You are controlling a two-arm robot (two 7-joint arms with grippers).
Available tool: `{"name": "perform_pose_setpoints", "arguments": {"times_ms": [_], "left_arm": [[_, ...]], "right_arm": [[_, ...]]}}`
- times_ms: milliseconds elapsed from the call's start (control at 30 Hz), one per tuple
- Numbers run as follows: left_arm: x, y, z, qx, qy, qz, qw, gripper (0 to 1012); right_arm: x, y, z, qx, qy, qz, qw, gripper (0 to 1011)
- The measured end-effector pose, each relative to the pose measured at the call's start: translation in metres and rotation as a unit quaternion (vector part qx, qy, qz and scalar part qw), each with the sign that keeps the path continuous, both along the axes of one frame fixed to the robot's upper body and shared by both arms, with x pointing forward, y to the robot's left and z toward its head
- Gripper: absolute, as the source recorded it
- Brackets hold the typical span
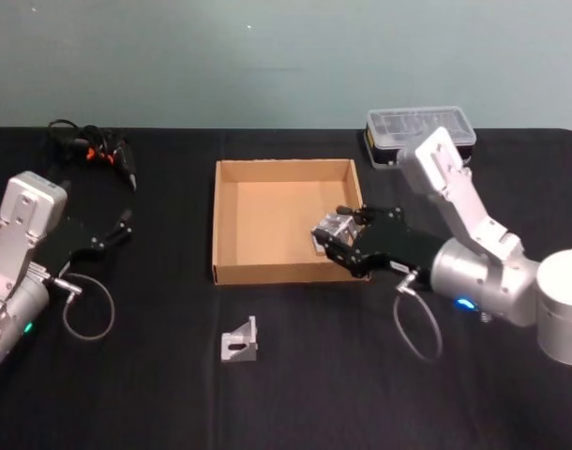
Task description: Use one hand to pick up the angle iron from the table and place it into the box.
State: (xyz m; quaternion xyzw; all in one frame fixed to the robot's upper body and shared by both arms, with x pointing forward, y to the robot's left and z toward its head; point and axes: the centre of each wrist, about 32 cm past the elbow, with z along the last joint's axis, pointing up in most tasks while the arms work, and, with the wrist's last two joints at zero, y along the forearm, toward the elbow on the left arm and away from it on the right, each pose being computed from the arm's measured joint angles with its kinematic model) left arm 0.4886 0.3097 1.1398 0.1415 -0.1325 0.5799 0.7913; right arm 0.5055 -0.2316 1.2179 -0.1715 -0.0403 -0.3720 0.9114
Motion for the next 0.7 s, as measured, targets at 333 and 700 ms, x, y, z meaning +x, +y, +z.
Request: {"name": "perform_pose_setpoints", "arguments": {"times_ms": [333,700], "left_arm": [[0.0,0.0,0.0,0.0,0.0,0.0,1.0,1011],[0.0,0.0,0.0,0.0,0.0,0.0,1.0,1011]], "right_arm": [[0.028,0.033,-0.012,-0.004,0.016,-0.024,0.9996,445],[0.042,0.058,-0.025,-0.009,0.03,-0.036,0.9988,446]]}}
